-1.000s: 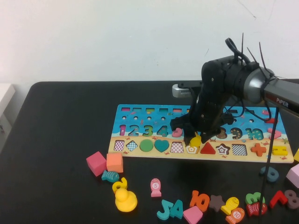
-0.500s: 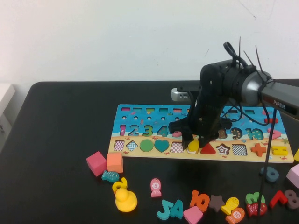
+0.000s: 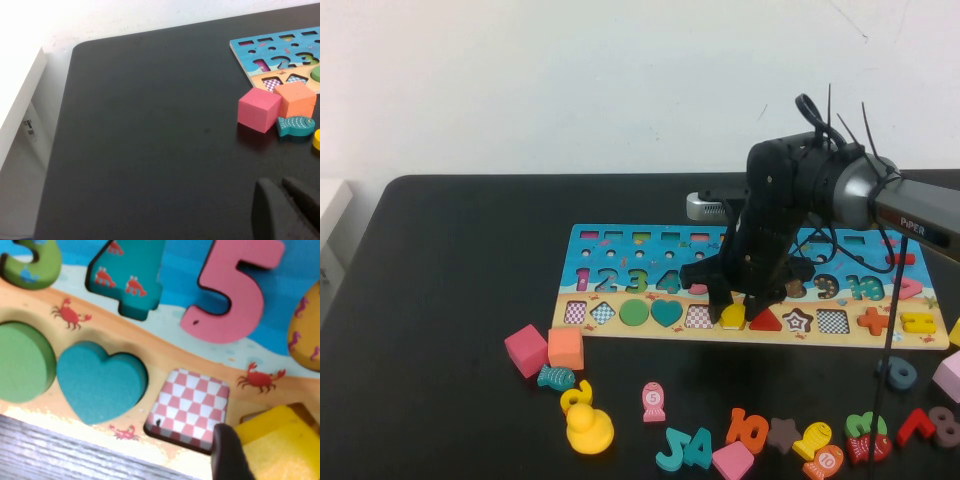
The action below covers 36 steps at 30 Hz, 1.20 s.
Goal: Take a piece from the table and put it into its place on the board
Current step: Place the "Pentagon" into the hole of the Pentagon
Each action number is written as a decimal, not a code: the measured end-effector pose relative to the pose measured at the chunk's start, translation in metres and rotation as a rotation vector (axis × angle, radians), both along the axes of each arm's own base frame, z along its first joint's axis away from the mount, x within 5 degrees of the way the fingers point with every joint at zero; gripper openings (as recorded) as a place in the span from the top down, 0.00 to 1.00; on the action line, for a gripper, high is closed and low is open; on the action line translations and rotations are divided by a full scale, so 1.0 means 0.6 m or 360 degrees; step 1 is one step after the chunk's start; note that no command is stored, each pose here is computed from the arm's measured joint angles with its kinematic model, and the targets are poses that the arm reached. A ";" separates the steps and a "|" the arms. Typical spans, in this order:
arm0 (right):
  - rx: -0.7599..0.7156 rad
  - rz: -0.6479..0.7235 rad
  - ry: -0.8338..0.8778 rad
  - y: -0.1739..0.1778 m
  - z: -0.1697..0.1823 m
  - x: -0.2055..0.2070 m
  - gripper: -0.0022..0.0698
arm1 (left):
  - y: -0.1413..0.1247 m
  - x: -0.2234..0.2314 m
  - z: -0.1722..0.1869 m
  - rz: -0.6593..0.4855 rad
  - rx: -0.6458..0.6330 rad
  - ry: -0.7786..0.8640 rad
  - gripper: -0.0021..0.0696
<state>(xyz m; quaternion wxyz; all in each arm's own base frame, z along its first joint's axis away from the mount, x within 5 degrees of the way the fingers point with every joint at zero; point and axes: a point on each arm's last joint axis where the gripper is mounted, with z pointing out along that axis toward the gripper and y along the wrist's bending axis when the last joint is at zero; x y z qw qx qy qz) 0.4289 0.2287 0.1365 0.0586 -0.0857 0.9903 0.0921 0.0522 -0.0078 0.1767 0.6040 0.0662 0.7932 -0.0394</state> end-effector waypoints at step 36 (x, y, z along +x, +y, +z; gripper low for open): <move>-0.0316 -0.0132 -0.0017 0.004 0.000 -0.016 0.45 | 0.000 0.000 0.000 0.0000 0.0000 0.0000 0.97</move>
